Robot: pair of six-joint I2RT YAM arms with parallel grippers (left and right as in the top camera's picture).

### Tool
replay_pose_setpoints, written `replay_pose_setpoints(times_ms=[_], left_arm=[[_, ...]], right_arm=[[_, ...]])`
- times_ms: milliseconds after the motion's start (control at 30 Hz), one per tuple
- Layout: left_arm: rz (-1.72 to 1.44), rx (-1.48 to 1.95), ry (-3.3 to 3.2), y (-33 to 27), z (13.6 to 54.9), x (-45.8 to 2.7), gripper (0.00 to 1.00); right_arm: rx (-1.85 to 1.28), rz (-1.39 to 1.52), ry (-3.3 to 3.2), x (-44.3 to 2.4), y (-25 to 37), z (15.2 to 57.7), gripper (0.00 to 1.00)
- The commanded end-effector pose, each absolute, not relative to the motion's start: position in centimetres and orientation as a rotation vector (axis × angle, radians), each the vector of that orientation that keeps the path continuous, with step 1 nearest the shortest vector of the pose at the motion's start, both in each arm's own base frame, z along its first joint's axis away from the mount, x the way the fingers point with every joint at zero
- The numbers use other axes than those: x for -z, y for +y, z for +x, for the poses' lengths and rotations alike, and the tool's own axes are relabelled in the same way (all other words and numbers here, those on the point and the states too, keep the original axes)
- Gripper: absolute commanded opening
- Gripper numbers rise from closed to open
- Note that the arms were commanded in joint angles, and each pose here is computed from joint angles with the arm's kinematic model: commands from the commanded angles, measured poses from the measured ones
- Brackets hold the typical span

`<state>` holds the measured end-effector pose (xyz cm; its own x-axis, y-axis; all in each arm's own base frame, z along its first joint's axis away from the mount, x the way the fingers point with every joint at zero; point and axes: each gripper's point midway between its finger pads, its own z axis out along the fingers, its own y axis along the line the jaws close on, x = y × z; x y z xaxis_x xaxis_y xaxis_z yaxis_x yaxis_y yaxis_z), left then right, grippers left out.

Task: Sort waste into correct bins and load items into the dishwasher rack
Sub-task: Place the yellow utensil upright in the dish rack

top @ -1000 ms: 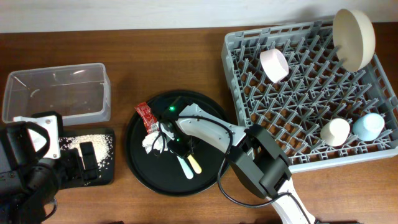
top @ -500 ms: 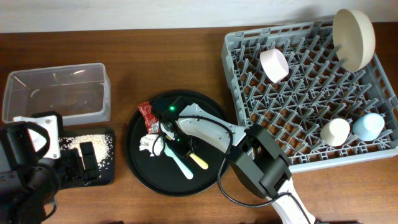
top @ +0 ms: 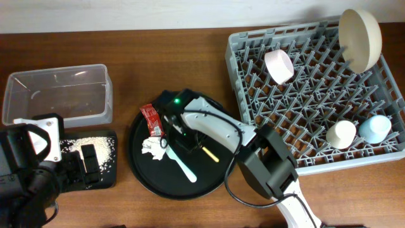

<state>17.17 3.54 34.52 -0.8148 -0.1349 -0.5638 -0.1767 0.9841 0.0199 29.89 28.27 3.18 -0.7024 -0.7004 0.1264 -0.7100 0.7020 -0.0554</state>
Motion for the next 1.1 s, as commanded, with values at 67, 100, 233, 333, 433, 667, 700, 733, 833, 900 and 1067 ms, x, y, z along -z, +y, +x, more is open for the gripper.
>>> replay_pose_setpoints(times_ms=[67, 100, 233, 333, 433, 667, 700, 733, 833, 900, 1067], left_arm=[[-0.225, -0.099, 2.528, 3.6, 17.1, -34.7, 0.99], [-0.225, -0.1, 2.527, 3.6, 17.1, -34.7, 0.99], [-0.225, -0.099, 2.528, 3.6, 17.1, -34.7, 0.99], [-0.225, -0.099, 2.528, 3.6, 17.1, -34.7, 0.99], [-0.225, -0.099, 2.528, 3.6, 17.1, -34.7, 0.99], [-0.225, -0.099, 2.528, 3.6, 17.1, -34.7, 0.99], [-0.225, -0.099, 2.528, 3.6, 17.1, -34.7, 0.99], [-0.225, -0.1, 2.527, 3.6, 17.1, -34.7, 0.99], [-0.225, -0.099, 2.528, 3.6, 17.1, -34.7, 0.99], [-0.225, -0.099, 2.528, 3.6, 17.1, -34.7, 0.99], [-0.225, -0.099, 2.528, 3.6, 17.1, -34.7, 0.99]], right_arm=[[-0.173, 1.069, -2.864, -4.2, 26.8, 32.2, 0.05], [-0.202, 1.066, -2.865, -4.4, 26.3, 32.3, 0.04], [-0.21, 0.916, -3.025, -8.2, 25.3, 35.3, 0.04], [-0.133, 0.787, -3.199, -13.5, 24.5, 38.3, 0.04], [-0.068, 0.595, -3.363, -18.8, 21.9, 41.4, 0.04], [-0.061, 0.169, -3.382, -19.3, 12.2, 44.6, 0.04], [-0.033, 0.147, -3.37, -19.0, 11.7, 44.7, 0.04], [0.013, 0.151, -3.347, -18.6, 11.4, 44.5, 0.04], [0.028, 0.187, -3.283, -16.6, 10.9, 43.9, 0.04], [0.017, 0.225, -3.251, -15.4, 11.0, 43.5, 0.04], [-0.005, 0.234, -3.173, -12.6, 10.8, 42.2, 0.34]])
